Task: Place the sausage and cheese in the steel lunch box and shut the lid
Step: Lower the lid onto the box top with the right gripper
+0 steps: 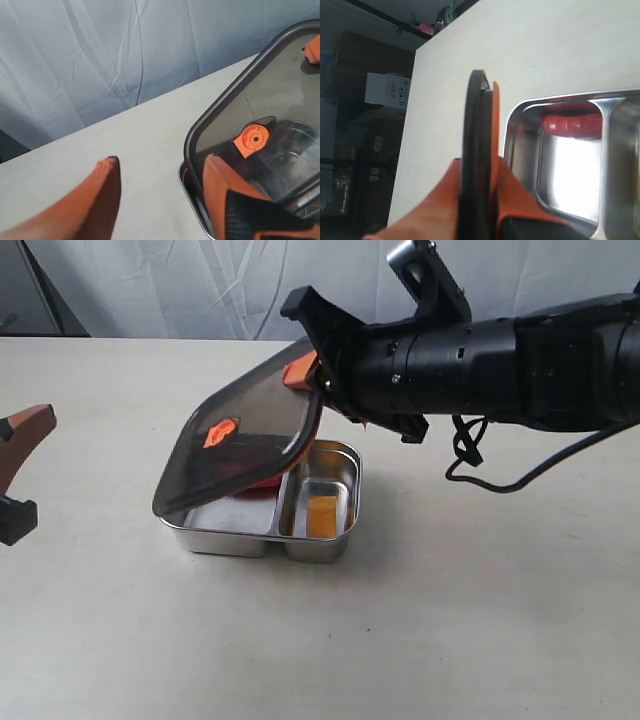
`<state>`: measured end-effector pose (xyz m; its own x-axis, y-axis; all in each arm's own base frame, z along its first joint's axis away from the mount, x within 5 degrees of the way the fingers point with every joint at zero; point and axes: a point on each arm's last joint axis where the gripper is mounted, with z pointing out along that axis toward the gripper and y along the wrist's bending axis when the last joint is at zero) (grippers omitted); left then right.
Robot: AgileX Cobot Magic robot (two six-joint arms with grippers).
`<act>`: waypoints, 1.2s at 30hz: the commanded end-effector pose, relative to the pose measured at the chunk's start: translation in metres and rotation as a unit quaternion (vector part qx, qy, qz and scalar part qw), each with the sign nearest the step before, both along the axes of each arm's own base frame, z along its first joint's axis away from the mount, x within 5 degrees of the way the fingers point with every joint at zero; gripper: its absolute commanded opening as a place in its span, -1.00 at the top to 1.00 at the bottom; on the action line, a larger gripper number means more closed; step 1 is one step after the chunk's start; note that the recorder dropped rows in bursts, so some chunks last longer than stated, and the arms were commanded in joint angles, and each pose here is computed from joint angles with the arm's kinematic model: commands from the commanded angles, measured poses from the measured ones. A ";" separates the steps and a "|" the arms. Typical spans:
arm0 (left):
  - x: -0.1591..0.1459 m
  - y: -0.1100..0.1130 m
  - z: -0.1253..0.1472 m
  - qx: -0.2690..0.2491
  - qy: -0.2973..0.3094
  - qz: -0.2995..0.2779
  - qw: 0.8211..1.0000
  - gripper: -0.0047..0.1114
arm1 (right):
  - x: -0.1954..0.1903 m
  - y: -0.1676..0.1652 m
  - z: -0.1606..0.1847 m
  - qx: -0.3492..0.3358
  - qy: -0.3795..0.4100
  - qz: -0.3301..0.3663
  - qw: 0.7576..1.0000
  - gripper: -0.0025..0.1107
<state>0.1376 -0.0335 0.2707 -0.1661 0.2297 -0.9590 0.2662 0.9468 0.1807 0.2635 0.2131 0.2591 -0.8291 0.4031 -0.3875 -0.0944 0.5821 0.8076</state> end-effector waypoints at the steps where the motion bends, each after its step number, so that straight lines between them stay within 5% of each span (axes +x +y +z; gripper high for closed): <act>1: 0.002 0.001 0.002 -0.015 -0.015 0.014 1.000 0.07 | 0.009 0.000 0.012 0.001 -0.021 -0.020 1.000 0.97; 12: 0.002 0.002 0.002 -0.015 -0.018 0.016 1.000 0.07 | 0.018 0.011 -0.022 -0.010 0.030 -0.005 0.999 0.97; 36: 0.003 0.002 0.003 -0.016 -0.023 0.019 0.999 0.07 | 0.023 0.016 0.002 0.014 0.000 -0.003 1.000 0.97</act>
